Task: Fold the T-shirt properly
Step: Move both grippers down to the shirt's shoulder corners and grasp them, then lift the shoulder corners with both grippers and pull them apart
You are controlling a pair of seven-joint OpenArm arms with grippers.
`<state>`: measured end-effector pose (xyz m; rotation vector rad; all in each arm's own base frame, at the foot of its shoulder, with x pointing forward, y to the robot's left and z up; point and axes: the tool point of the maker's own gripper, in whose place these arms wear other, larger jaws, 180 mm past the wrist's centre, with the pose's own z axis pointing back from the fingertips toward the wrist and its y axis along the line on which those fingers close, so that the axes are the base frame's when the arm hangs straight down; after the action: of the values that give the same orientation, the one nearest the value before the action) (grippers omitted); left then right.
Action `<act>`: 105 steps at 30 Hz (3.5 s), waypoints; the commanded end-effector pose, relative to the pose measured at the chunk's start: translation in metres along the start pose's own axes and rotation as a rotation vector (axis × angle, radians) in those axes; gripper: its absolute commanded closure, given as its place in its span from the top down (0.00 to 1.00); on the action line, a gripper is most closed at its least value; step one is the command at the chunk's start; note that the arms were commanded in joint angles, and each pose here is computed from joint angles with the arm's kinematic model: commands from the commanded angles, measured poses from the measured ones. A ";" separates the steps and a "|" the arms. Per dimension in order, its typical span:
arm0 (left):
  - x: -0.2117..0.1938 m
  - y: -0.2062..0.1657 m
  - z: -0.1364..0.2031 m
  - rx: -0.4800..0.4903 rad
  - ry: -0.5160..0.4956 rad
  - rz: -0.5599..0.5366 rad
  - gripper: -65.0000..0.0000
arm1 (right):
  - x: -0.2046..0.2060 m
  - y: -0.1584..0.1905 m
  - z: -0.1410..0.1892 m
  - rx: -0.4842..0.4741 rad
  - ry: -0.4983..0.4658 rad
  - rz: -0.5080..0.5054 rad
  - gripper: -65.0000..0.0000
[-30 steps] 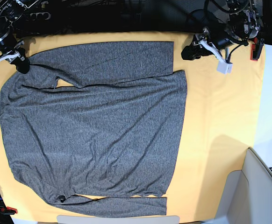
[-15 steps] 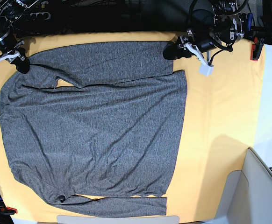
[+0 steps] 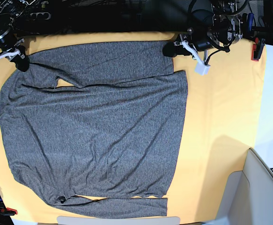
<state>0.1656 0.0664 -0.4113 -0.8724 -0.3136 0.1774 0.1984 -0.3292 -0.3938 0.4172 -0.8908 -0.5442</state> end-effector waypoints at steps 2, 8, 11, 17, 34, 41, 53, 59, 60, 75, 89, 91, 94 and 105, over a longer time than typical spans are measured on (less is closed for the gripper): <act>0.004 -0.021 0.009 -0.034 0.005 -0.065 0.01 | 0.004 -0.013 0.018 -0.100 0.028 0.087 0.00; 0.024 -0.045 0.025 -0.041 -0.044 -0.195 0.01 | 0.027 0.001 0.030 -0.121 -0.022 0.197 0.00; 0.034 -0.049 0.025 -0.046 -0.064 -0.215 0.01 | 0.039 0.010 0.030 -0.114 -0.053 0.232 0.00; 0.075 -0.067 0.026 -0.065 -0.107 -0.309 0.01 | 0.073 0.041 0.008 -0.041 -0.136 0.259 0.00; 0.177 -0.065 0.010 -0.093 -0.180 -0.272 0.01 | 0.085 0.091 -0.108 0.068 -0.090 0.177 0.00; 0.196 -0.052 0.034 -0.073 -0.276 -0.227 0.01 | 0.101 0.090 -0.102 0.062 -0.150 0.194 0.00; 0.186 -0.035 0.030 -0.054 -0.253 -0.176 0.01 | 0.109 0.083 -0.098 0.045 -0.156 0.206 0.00; 0.174 -0.019 0.020 -0.048 -0.207 -0.115 0.06 | 0.105 0.082 -0.099 0.043 -0.147 0.206 0.01; 0.171 -0.017 0.016 -0.049 -0.189 -0.108 0.10 | 0.105 0.082 -0.099 0.044 -0.146 0.207 0.02; 0.160 -0.015 0.008 -0.031 -0.124 -0.134 0.32 | 0.118 0.066 -0.075 -0.016 -0.162 0.280 0.72; 0.150 -0.007 0.008 -0.017 -0.111 -0.119 0.32 | 0.117 0.021 -0.019 -0.022 -0.325 0.038 0.72; 0.151 -0.005 0.010 -0.009 -0.108 -0.124 0.32 | 0.100 0.001 -0.024 -0.018 -0.318 -0.106 0.72; 0.151 -0.004 0.011 -0.006 -0.108 -0.124 0.32 | 0.087 -0.008 -0.037 0.004 -0.307 -0.218 0.72; 0.150 -0.004 0.011 -0.005 -0.103 -0.124 0.32 | 0.096 -0.009 -0.064 0.010 -0.327 -0.414 0.72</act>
<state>0.2942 0.1125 -0.3856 -0.8339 -0.4256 0.1256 0.2952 -0.3933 -0.3686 0.5293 -1.1650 -1.0061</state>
